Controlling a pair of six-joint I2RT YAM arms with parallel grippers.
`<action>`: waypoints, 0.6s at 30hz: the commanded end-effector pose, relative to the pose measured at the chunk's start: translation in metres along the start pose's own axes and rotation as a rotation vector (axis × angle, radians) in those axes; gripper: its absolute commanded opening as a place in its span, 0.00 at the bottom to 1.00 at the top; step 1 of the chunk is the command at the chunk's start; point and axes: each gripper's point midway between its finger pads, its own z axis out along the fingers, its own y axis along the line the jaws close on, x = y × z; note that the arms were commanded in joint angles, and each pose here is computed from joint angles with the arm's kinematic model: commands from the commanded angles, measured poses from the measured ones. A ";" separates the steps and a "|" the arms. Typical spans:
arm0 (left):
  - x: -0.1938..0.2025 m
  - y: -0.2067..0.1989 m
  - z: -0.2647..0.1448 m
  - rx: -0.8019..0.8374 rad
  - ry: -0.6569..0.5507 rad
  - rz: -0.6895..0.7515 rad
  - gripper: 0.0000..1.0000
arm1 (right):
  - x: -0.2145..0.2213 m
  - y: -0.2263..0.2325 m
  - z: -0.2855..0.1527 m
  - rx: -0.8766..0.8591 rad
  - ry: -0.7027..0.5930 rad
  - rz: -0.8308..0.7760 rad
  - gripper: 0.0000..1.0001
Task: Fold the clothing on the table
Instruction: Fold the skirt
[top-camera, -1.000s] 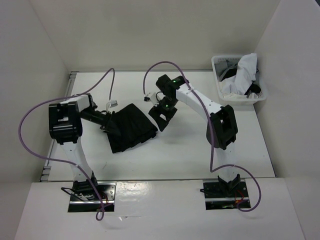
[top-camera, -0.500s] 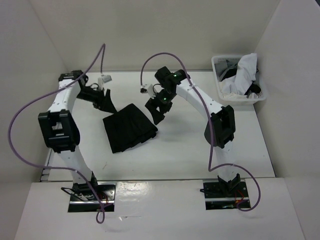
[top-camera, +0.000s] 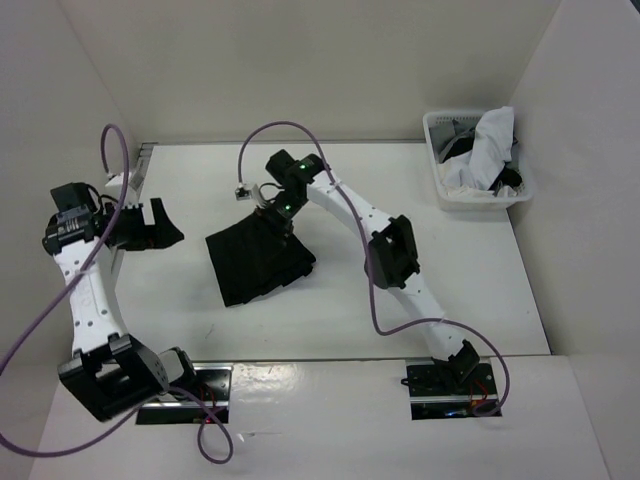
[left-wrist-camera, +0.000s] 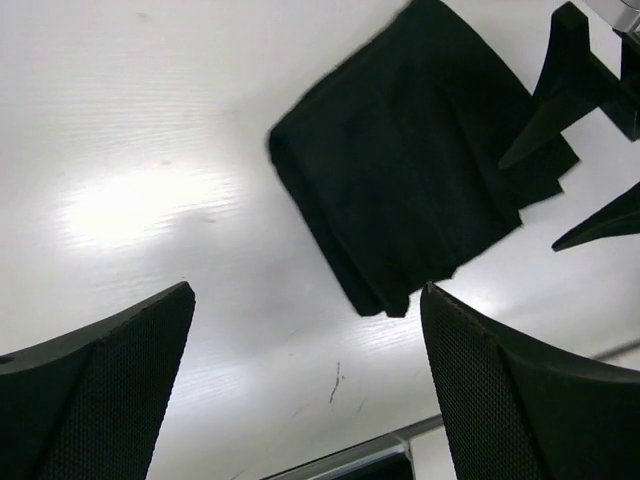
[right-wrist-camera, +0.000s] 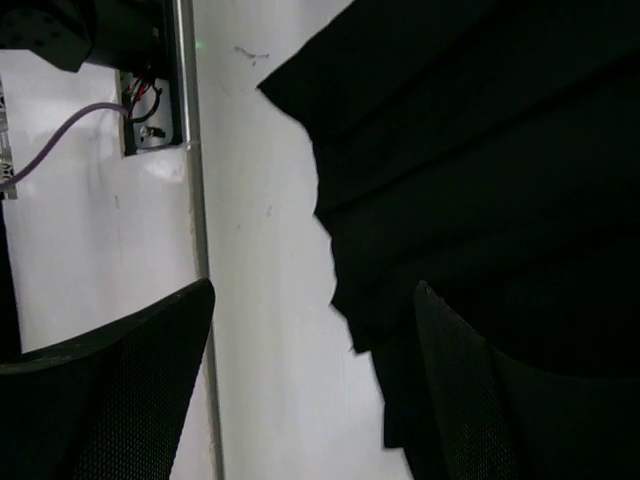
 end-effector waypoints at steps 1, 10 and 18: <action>-0.015 0.021 -0.024 -0.177 -0.128 -0.017 0.99 | -0.045 0.024 -0.003 -0.074 -0.117 -0.089 0.85; 0.009 0.042 -0.034 -0.275 -0.127 -0.040 0.99 | -0.050 0.017 0.039 -0.162 -0.137 -0.100 0.88; 0.022 0.066 -0.028 -0.238 -0.090 -0.127 0.99 | 0.000 -0.023 0.082 -0.306 -0.089 0.104 0.88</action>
